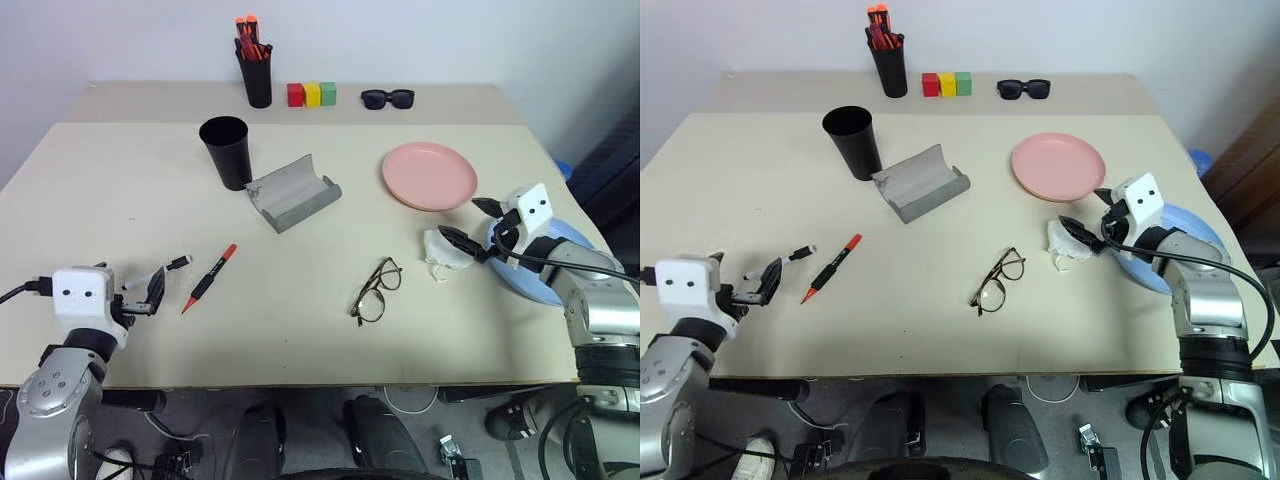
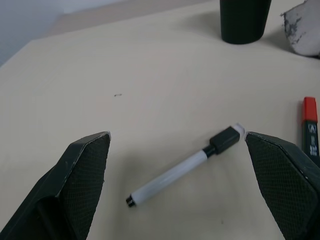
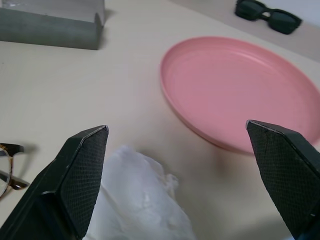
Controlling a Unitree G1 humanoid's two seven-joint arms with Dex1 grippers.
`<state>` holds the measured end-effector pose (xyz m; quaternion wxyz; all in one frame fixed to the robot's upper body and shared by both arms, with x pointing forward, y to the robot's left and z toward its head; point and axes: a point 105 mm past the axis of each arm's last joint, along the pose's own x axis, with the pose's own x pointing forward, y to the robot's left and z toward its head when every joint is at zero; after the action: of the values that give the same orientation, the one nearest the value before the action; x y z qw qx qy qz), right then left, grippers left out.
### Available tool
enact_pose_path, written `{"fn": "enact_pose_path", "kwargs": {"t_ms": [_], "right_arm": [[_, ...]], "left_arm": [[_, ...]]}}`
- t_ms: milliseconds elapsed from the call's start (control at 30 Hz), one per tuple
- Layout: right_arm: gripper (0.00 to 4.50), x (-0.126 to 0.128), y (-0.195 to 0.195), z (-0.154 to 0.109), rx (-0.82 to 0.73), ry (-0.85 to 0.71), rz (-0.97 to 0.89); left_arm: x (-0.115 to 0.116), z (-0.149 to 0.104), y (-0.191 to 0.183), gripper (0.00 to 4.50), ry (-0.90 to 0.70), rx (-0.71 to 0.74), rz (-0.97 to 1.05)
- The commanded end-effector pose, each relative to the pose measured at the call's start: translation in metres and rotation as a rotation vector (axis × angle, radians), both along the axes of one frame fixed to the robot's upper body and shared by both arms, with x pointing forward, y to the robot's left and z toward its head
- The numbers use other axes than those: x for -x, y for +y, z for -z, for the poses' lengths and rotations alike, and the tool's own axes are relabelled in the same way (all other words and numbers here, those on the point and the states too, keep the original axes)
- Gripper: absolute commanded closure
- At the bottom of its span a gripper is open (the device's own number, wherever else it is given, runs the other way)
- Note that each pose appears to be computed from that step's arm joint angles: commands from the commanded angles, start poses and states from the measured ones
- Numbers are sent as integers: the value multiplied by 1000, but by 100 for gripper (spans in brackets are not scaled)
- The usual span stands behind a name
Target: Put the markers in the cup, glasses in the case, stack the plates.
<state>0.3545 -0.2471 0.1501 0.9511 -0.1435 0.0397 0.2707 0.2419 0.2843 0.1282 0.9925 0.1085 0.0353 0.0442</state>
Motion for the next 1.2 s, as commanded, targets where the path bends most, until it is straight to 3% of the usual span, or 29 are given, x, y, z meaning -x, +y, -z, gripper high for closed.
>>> {"fn": "enact_pose_path", "kwargs": {"t_ms": [33,300,633,900,1200], "right_arm": [[0,-2,1,-14,22,-39,-16],[0,-8,18,-22,31,-49,-72],[0,-1,82,-25,-14,-88,-209],[0,20,151,5,-1,-59,-291],[0,43,182,13,1,-52,-394]], "left_arm": [[3,-14,-1,6,-53,-15,-18],[-7,-17,-12,6,-68,-1,4],[-34,-22,-44,6,-16,-28,156],[-50,-4,-74,6,164,-4,283],[-57,7,-81,6,396,61,274]]}}
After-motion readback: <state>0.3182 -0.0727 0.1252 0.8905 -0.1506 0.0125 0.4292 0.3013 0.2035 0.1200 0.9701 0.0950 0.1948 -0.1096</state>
